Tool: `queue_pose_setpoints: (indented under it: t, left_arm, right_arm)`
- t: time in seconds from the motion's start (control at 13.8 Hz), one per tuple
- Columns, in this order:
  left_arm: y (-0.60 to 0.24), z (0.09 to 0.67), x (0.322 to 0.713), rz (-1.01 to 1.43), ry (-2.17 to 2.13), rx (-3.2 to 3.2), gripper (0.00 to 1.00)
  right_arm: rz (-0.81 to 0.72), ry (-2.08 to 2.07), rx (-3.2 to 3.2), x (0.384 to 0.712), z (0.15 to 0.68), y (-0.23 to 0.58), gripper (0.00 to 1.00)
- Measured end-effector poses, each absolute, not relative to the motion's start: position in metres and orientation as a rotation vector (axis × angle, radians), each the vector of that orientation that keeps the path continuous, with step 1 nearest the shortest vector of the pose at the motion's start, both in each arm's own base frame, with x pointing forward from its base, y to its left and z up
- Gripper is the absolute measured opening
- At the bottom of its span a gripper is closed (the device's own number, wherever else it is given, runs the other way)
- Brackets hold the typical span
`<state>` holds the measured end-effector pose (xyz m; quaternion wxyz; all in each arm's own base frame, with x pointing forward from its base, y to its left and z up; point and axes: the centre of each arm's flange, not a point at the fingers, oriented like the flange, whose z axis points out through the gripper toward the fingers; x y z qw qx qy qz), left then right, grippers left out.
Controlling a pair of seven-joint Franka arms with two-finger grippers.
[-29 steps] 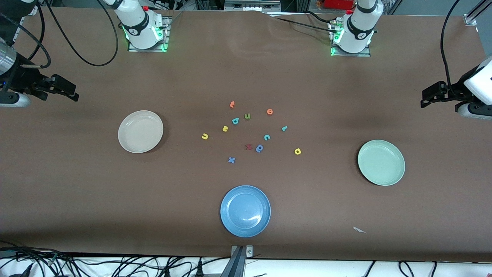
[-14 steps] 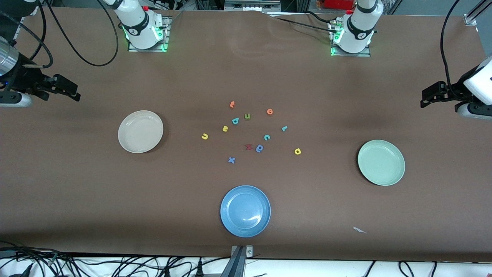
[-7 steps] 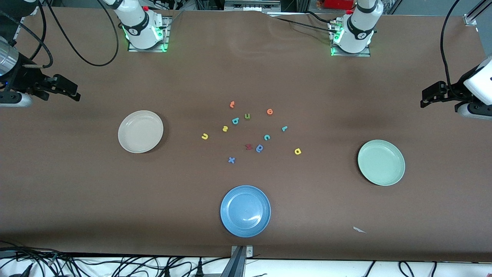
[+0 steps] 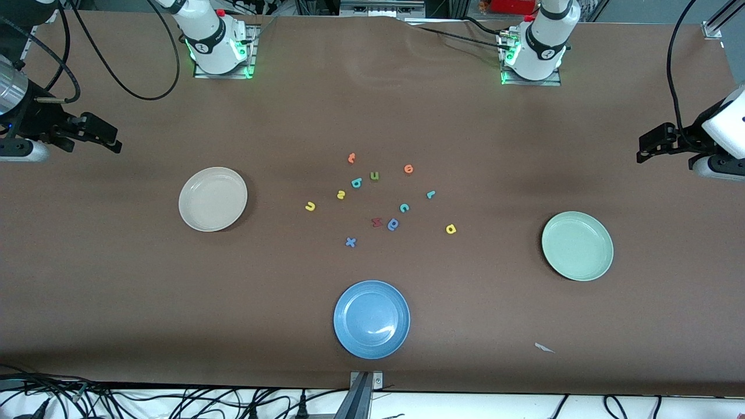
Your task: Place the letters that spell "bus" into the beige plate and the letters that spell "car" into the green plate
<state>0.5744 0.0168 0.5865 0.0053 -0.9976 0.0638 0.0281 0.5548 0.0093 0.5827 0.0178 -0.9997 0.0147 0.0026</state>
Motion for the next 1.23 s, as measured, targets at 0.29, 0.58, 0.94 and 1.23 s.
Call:
queue_pose_setpoints:
  t: [0.29, 0.58, 0.94, 1.23]
  left_arm:
    - [0.017, 0.586, 0.574, 0.088, 0.200, -3.123, 1.00]
    - [0.017, 0.586, 0.574, 0.088, 0.200, -3.123, 1.00]
    - [0.017, 0.586, 0.574, 0.088, 0.200, -3.123, 1.00]
    - [0.017, 0.586, 0.575, 0.090, 0.200, -3.123, 1.00]
  right_arm:
    - [0.008, 0.046, -3.106, 0.555, 0.583, 0.009, 1.00]
    - [0.009, 0.045, -3.106, 0.555, 0.583, 0.009, 1.00]
    - [0.011, 0.009, -3.106, 0.554, 0.582, 0.022, 1.00]
    - [0.104, -0.093, -3.106, 0.562, 0.553, 0.061, 1.00]
